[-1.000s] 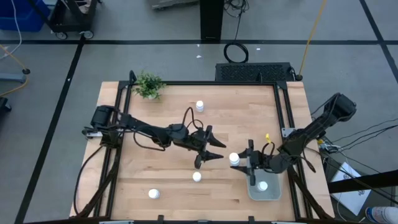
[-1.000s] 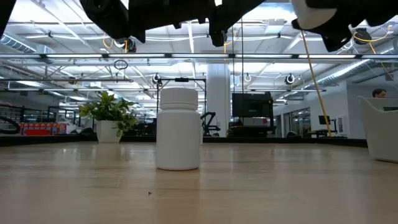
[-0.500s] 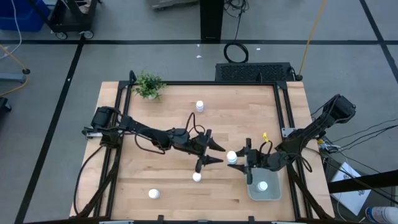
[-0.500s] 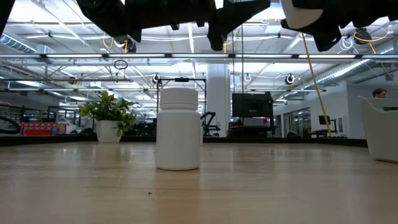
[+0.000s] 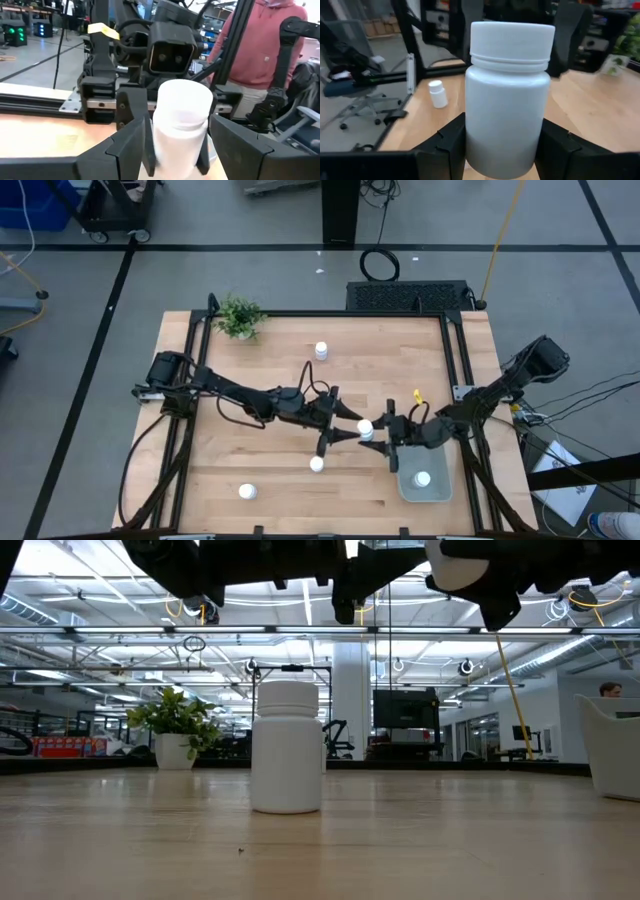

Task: Pick and place pill bottles into a basket
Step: Put the white pill bottle into the gray bin

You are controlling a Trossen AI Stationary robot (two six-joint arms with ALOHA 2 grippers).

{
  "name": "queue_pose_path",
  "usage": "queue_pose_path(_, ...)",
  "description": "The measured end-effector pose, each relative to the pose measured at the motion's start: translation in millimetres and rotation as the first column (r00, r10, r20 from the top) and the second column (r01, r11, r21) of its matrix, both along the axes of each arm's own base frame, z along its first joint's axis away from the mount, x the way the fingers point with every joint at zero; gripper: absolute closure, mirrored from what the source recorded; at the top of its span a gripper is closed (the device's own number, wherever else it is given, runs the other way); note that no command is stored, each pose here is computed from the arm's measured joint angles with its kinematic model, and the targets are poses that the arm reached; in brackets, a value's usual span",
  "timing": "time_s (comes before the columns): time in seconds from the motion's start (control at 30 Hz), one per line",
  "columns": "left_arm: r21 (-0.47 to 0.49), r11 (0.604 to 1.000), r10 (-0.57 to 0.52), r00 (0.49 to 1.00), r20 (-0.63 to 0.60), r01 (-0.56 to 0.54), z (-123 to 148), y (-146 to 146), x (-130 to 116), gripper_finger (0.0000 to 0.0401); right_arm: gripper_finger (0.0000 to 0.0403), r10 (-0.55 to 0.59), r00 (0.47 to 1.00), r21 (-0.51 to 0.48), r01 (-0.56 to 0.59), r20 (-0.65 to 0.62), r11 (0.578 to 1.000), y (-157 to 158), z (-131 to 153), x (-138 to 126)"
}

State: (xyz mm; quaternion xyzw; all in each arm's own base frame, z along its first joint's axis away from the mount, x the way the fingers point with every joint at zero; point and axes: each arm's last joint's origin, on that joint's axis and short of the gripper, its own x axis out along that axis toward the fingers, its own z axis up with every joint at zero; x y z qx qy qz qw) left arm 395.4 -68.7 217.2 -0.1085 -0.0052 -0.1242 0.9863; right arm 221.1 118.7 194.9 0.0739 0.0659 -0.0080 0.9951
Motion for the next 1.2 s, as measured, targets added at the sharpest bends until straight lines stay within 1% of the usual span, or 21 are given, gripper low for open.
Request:
queue_pose_path(0.07,-0.002,1.000,-0.003,1.000,-0.001,0.003,0,0,0,0.0173,0.0239,0.017,1.000,0.006,-0.017,0.014,1.000,-2,2,2)
queue_pose_path(0.27,0.000,1.000,-0.011,1.000,0.009,0.011,1,-3,0,0.0173,0.0239,0.008,1.000,-0.007,-0.008,0.026,1.000,-6,1,5)
queue_pose_path(0.37,-0.007,1.000,-0.014,1.000,0.007,0.014,-1,-3,0,0.0173,0.0239,0.040,0.998,0.002,-0.040,0.043,0.999,-6,0,9)
queue_pose_path(0.47,-0.014,1.000,-0.015,1.000,-0.003,0.015,-4,-3,2,0.0173,0.0239,0.038,0.998,-0.025,-0.037,0.053,0.999,-7,-2,12)
queue_pose_path(0.53,-0.020,1.000,-0.022,1.000,-0.003,0.022,-6,-4,7,0.0174,0.0239,0.039,0.997,-0.033,-0.037,0.071,0.999,-7,-1,13)
queue_pose_path(0.77,-0.036,0.998,-0.049,0.999,-0.006,0.049,-7,-7,23,0.0174,0.0239,0.040,0.998,-0.031,-0.038,0.055,0.999,-7,-3,13)
queue_pose_path(0.9,-0.038,0.998,-0.043,0.998,-0.039,0.041,-11,-5,24,0.0174,0.0239,0.038,0.998,-0.047,-0.036,0.044,0.998,-6,-4,12)
queue_pose_path(1.1,-0.041,0.999,-0.038,0.998,-0.049,0.036,-13,-4,24,0.0174,0.0239,-0.011,0.998,-0.076,0.015,0.057,0.997,-4,-3,10)
queue_pose_path(1.2,-0.041,0.998,-0.055,0.997,-0.050,0.053,-13,-5,24,0.0174,0.0239,-0.010,0.998,-0.077,0.015,0.059,0.997,-3,-3,9)
